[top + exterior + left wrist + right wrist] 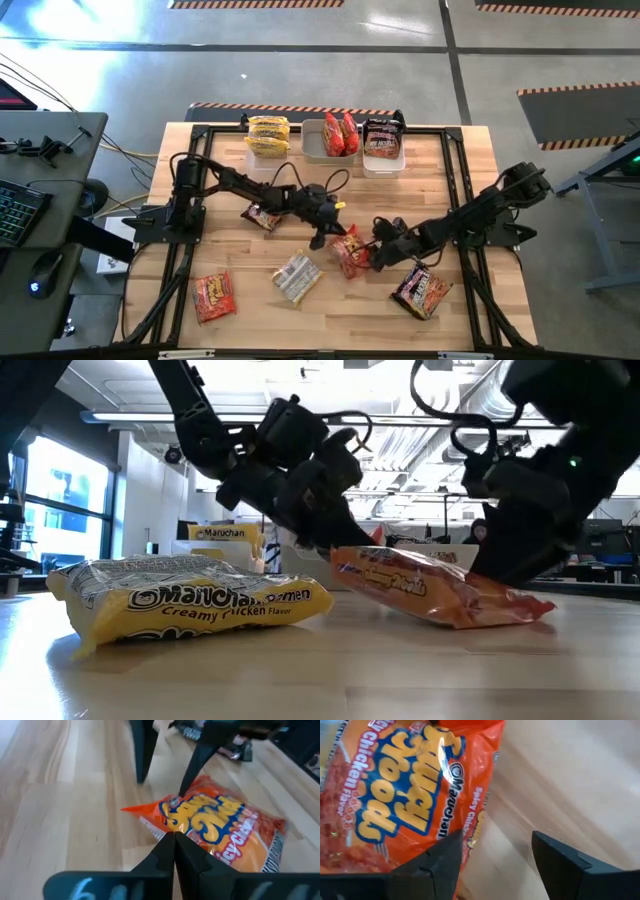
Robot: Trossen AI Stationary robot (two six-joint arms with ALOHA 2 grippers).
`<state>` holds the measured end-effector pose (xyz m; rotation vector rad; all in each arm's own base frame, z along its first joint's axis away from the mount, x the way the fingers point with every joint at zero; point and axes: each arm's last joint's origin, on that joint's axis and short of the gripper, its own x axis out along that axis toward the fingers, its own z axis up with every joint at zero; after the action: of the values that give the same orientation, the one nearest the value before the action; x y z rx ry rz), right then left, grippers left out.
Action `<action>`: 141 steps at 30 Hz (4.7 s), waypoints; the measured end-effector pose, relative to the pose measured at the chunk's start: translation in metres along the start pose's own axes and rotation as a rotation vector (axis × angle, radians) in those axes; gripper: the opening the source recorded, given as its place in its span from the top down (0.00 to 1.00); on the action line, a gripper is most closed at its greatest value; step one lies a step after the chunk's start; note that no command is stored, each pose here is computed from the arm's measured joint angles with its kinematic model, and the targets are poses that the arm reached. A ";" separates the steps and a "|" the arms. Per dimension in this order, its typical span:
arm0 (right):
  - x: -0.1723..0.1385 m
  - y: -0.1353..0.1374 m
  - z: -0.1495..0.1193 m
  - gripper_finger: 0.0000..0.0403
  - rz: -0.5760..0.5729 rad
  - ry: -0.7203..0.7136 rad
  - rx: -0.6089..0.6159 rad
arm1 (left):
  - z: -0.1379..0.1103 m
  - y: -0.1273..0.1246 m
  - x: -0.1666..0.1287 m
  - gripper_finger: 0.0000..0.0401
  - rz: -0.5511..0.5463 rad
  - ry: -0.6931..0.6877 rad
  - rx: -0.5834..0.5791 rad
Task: Sort Maruchan noodles
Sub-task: Put the top orange noodle pack into the gray bin
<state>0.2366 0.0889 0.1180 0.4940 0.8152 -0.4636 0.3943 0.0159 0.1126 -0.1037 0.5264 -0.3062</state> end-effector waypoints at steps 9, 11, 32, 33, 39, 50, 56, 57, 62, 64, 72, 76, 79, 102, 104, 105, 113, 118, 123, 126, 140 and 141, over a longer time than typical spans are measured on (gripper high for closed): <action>0.000 -0.028 -0.020 0.50 0.382 -0.205 0.084 | 0.000 -0.002 0.000 1.00 -0.006 -0.001 0.032; -0.003 -0.035 -0.023 0.50 0.429 -0.250 0.135 | 0.001 -0.002 0.000 1.00 -0.006 -0.003 0.035; 0.010 -0.024 0.001 0.38 0.515 -0.272 0.136 | 0.037 -0.011 -0.025 1.00 0.032 -0.090 0.116; 0.013 -0.024 0.000 0.38 0.506 -0.274 0.132 | 0.037 -0.011 -0.025 1.00 0.032 -0.093 0.117; 0.033 -0.005 0.004 0.38 0.550 -0.333 0.054 | 0.036 -0.011 -0.025 1.00 0.058 -0.083 0.118; 0.052 0.020 -0.004 0.58 0.579 -0.346 -0.013 | 0.035 -0.011 -0.025 1.00 0.064 -0.074 0.126; 0.048 0.023 -0.004 0.81 0.572 -0.395 -0.011 | 0.041 -0.011 -0.032 1.00 0.078 -0.077 0.128; 0.048 0.023 -0.004 0.84 0.573 -0.398 -0.010 | 0.044 -0.012 -0.035 1.00 0.080 -0.076 0.135; 0.047 0.023 -0.004 0.88 0.571 -0.413 -0.028 | 0.046 -0.022 -0.065 1.00 0.142 -0.105 0.188; 0.047 0.023 -0.003 0.88 0.571 -0.415 -0.029 | 0.040 -0.028 -0.080 1.00 0.172 -0.154 0.202; 0.046 0.018 0.013 0.88 0.612 -0.433 -0.034 | -0.002 -0.047 -0.135 1.00 0.239 -0.270 0.077; 0.042 0.012 0.030 0.88 0.614 -0.437 -0.063 | -0.012 -0.052 -0.145 0.96 0.225 -0.214 -0.015; 0.038 0.014 0.044 0.88 0.590 -0.431 -0.117 | -0.011 -0.057 -0.146 0.91 0.207 -0.171 -0.038; 0.009 0.077 0.119 0.88 0.185 -0.232 -0.560 | 0.033 -0.087 -0.141 0.45 0.202 -0.065 0.103; 0.010 0.076 0.119 0.88 0.184 -0.231 -0.559 | 0.033 -0.087 -0.139 0.44 0.218 -0.053 0.114; 0.010 0.076 0.119 0.88 0.185 -0.229 -0.561 | 0.033 -0.087 -0.138 0.44 0.216 -0.049 0.114; 0.010 0.077 0.120 0.88 0.190 -0.245 -0.564 | 0.026 -0.089 -0.124 0.47 0.158 0.004 0.156; 0.010 0.077 0.120 0.88 0.191 -0.245 -0.579 | 0.021 -0.091 -0.116 0.54 0.145 0.026 0.178; 0.010 0.077 0.120 0.86 0.190 -0.246 -0.581 | 0.021 -0.092 -0.117 0.66 0.144 0.029 0.204; 0.009 0.078 0.119 0.82 0.191 -0.251 -0.582 | 0.021 -0.092 -0.118 0.72 0.145 0.031 0.205; -0.032 0.088 0.101 0.41 0.128 -0.274 -0.636 | 0.018 -0.092 -0.118 0.73 0.134 0.062 0.212; -0.034 0.086 0.096 0.40 0.107 -0.290 -0.622 | 0.017 -0.092 -0.118 0.73 0.135 0.060 0.212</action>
<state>0.3192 0.1083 0.2214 -0.1070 0.6060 -0.1578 0.2827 -0.0342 0.1998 0.1468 0.5550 -0.2326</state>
